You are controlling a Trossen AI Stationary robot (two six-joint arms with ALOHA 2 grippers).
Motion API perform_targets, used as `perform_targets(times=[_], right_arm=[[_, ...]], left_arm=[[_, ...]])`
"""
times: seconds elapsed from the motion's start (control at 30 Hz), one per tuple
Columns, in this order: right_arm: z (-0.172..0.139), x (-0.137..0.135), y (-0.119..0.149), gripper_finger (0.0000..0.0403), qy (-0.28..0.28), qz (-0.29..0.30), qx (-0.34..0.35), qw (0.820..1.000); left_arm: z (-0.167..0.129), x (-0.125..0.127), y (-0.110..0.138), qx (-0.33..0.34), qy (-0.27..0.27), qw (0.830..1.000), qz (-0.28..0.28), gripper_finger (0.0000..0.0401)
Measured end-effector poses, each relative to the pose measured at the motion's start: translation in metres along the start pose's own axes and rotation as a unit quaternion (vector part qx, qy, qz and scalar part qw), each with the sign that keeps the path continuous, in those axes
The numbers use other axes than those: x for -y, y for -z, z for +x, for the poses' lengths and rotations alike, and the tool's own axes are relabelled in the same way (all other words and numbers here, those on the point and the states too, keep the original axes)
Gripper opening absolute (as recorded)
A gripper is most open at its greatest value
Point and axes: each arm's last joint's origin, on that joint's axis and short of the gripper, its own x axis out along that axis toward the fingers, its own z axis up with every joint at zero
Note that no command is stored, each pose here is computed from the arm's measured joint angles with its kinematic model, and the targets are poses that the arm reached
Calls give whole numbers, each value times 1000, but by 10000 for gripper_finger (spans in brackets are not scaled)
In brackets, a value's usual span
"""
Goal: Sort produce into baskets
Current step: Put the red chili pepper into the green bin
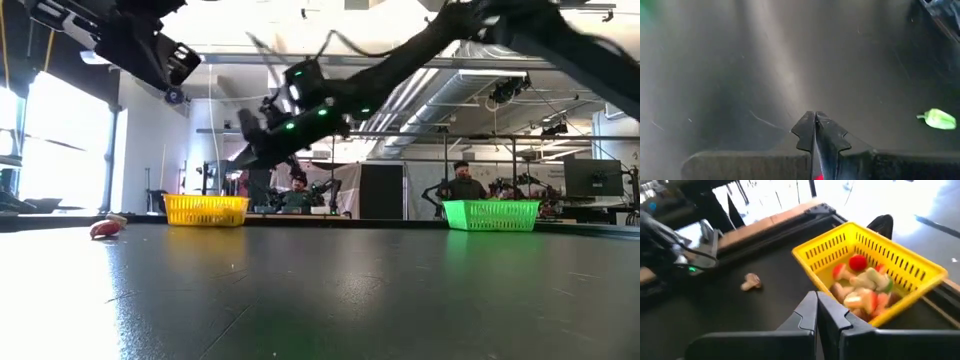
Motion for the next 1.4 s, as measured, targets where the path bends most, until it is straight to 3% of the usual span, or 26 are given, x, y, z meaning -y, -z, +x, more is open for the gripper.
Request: perform_targets(times=[0.17,0.3,0.47,0.6,0.77,1.0,1.17,1.4], right_arm=[[-52,-11,17,0,37,7,23,999],[-100,-13,28,0,84,7,22,996],[-149,-20,41,0,129,11,29,991],[-176,-24,56,0,157,21,41,987],[-193,-24,73,0,158,39,72,984],[-199,-23,87,0,147,52,86,984],[-199,-26,88,0,144,48,85,985],[-199,-25,88,0,145,35,83,985]], left_arm=[[17,-2,6,-65,23,997,-26,0],[38,-6,11,-119,47,992,0,0],[61,-8,18,-195,49,978,55,2],[75,-3,25,-272,53,948,155,16],[88,9,31,-346,50,907,233,55],[98,19,33,-380,60,879,281,120],[108,21,35,-386,71,873,291,139],[115,19,39,-395,70,871,284,118]])
